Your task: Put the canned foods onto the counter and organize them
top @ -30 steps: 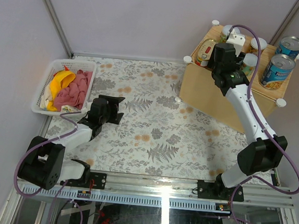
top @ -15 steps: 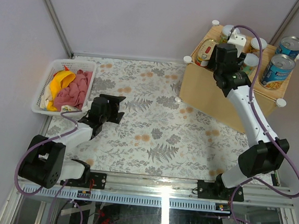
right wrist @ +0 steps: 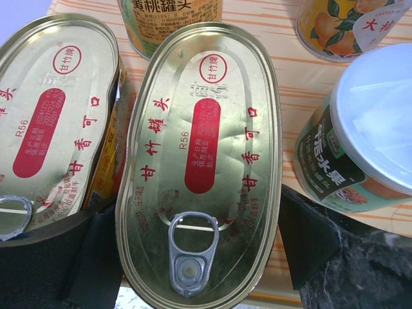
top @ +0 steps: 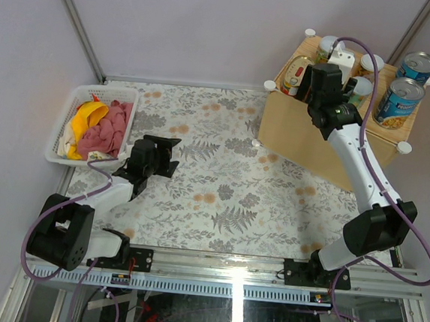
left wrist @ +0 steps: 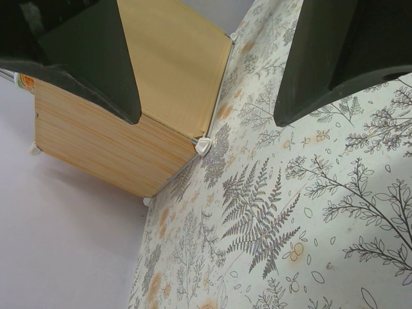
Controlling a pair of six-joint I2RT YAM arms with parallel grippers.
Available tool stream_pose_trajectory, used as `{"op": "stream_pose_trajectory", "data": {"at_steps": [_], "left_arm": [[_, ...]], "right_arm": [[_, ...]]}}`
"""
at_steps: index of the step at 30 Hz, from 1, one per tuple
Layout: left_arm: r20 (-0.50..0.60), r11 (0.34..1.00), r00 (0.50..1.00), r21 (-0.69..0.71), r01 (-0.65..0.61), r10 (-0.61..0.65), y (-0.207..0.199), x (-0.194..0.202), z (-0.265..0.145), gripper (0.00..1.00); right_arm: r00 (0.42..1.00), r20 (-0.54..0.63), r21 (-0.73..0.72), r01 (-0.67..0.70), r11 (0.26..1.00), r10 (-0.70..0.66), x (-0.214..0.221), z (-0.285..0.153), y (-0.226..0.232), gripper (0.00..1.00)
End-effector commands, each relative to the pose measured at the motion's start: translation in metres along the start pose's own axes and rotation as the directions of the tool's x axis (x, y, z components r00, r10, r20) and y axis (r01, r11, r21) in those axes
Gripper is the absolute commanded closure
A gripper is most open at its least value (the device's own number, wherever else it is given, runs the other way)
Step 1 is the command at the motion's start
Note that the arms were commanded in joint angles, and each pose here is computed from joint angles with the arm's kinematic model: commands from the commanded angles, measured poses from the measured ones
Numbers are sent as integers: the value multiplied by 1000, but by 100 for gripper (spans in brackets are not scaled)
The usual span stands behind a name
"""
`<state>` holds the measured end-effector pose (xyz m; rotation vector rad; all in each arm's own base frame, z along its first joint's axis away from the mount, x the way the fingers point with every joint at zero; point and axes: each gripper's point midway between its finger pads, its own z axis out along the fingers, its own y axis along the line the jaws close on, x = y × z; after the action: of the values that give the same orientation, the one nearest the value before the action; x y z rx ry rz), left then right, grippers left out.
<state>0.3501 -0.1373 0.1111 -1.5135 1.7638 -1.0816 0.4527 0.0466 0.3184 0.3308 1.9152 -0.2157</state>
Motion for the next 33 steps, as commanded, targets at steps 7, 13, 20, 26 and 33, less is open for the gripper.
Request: {"op": "stream_pose_trajectory", "data": {"at_steps": [7, 13, 20, 26, 33], "left_arm": [[-10, 997, 1000, 71, -16, 17, -25, 3, 0, 16], [-13, 997, 1000, 75, -17, 18, -27, 4, 0, 16], [-14, 997, 1000, 75, -20, 21, -29, 4, 1, 16], [-9, 997, 999, 78, -30, 30, -33, 4, 2, 16], [-1, 994, 999, 94, -51, 51, -44, 4, -1, 16]], "right_arm": [[997, 68, -31, -44, 999, 46, -29, -23, -5, 10], [997, 59, -51, -50, 997, 53, -30, -28, -4, 9], [995, 68, -91, -60, 994, 66, -35, -38, -1, 8], [993, 98, -115, -61, 992, 72, -52, -49, 3, 8], [989, 128, -142, -55, 988, 74, -67, -65, 8, 8]]}}
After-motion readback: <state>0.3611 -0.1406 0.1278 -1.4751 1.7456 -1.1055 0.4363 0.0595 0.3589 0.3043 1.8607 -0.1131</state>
